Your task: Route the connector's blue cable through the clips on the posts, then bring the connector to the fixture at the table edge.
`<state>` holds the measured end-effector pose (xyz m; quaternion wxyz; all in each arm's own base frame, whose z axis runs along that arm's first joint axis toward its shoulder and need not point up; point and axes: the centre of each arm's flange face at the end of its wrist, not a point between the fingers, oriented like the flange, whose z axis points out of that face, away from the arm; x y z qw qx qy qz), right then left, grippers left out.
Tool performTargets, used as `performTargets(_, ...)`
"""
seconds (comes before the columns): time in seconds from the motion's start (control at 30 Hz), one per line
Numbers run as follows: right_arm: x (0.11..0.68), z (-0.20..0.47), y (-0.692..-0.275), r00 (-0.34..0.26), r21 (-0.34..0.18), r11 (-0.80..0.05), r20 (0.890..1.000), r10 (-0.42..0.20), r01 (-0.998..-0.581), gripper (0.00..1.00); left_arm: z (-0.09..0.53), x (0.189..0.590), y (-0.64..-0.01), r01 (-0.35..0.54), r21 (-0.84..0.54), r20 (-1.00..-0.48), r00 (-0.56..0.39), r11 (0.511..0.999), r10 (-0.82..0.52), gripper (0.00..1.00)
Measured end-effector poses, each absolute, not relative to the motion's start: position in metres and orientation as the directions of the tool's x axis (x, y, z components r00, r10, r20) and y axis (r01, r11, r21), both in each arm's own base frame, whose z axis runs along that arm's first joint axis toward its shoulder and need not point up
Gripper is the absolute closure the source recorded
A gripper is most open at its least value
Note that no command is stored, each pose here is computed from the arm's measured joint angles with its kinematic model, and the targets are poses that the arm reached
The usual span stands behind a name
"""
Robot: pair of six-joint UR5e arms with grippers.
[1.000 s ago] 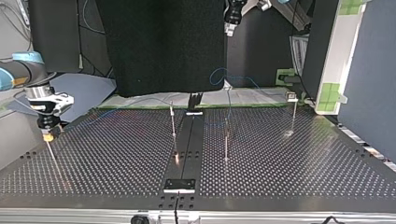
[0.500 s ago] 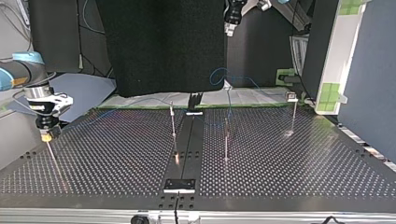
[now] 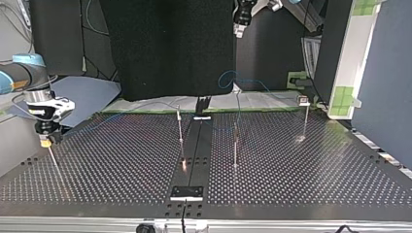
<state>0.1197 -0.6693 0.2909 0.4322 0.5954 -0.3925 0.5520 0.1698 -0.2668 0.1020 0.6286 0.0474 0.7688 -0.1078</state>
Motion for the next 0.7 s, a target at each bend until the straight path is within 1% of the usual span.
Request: performTargets(0.7,0.1150,0.2915,-0.6697,0.082,0.079,-0.277,0.997,0.001,-0.958,0.00,0.1018,0.1695,-0.2666,0.208,-0.105,-0.976,-0.208,0.973,-0.061,0.00)
